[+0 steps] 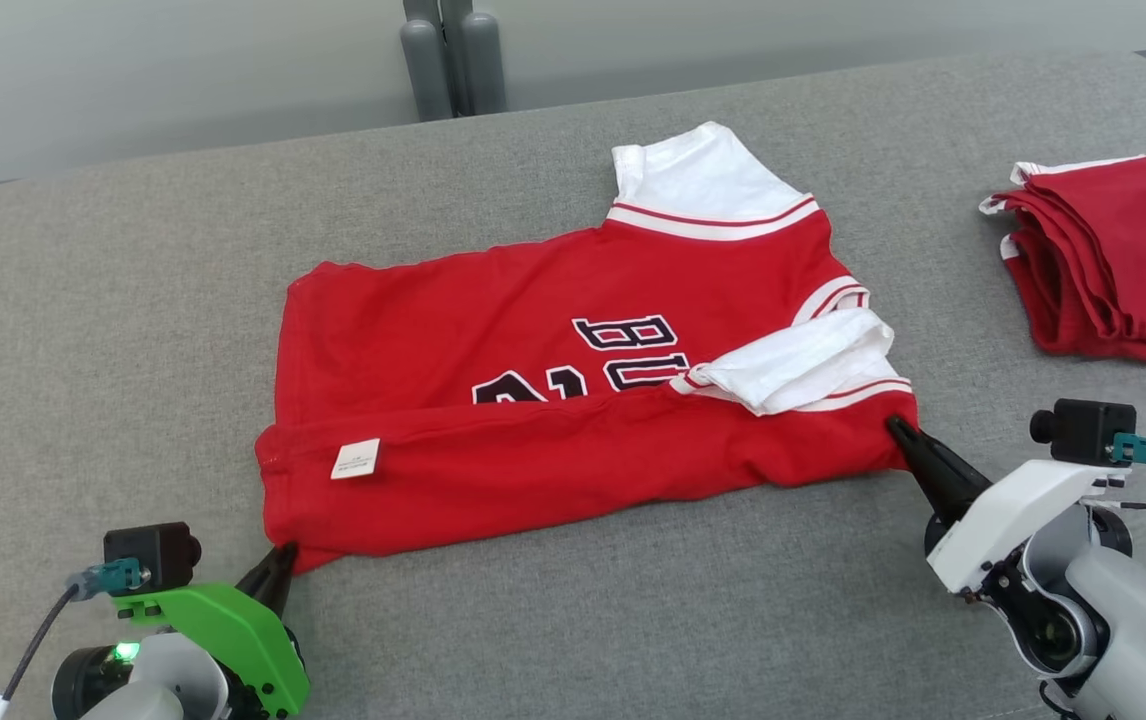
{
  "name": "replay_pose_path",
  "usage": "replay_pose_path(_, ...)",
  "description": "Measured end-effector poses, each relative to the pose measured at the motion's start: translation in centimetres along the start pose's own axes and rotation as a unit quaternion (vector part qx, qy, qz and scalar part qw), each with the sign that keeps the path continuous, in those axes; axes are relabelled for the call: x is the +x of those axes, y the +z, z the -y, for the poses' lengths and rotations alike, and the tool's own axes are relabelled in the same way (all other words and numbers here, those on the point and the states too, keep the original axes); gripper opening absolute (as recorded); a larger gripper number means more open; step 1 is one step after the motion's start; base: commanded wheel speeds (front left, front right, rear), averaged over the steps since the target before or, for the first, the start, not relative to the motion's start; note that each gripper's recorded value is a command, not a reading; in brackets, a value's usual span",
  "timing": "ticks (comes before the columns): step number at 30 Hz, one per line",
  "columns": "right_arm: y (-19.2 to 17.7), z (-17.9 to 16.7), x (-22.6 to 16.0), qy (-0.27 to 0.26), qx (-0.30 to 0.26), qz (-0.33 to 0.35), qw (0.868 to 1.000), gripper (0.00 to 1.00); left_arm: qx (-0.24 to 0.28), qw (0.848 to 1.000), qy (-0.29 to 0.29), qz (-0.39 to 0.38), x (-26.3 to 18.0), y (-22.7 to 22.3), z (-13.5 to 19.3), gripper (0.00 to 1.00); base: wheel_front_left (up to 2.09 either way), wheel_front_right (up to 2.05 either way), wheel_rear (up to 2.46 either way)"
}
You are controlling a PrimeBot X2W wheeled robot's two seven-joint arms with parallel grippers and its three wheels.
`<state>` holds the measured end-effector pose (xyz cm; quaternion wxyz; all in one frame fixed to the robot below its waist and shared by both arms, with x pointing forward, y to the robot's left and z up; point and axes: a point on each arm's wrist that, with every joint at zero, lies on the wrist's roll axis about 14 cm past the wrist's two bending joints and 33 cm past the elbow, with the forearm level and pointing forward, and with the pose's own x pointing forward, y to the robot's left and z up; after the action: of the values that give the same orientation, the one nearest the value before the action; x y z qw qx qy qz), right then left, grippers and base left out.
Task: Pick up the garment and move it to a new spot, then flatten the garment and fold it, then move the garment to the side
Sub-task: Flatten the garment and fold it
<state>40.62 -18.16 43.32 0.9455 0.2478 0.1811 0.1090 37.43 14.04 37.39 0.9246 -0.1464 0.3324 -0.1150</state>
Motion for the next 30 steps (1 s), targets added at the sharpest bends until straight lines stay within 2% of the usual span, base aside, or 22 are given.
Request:
replay_pose_path(7,-0.1,0.6,-2.2,0.007,-0.031,-0.021,0.999,0.0,0.009,1.0,-0.002,0.014,-1.6,0.5,-0.3,0.0,0.0,0.0,0.0)
replay_pose_path(16,-1.2,1.2,-5.0,0.009,-0.04,-0.064,0.997,0.0,0.019,1.0,-0.011,-0.002,-4.3,-0.8,0.3,0.0,0.0,0.0,0.0)
replay_pose_path(30,-4.2,2.5,-8.1,-0.006,-0.037,-0.134,0.99,0.0,0.0,0.996,-0.02,-0.083,-7.3,-5.1,1.3,0.0,0.0,0.0,0.0)
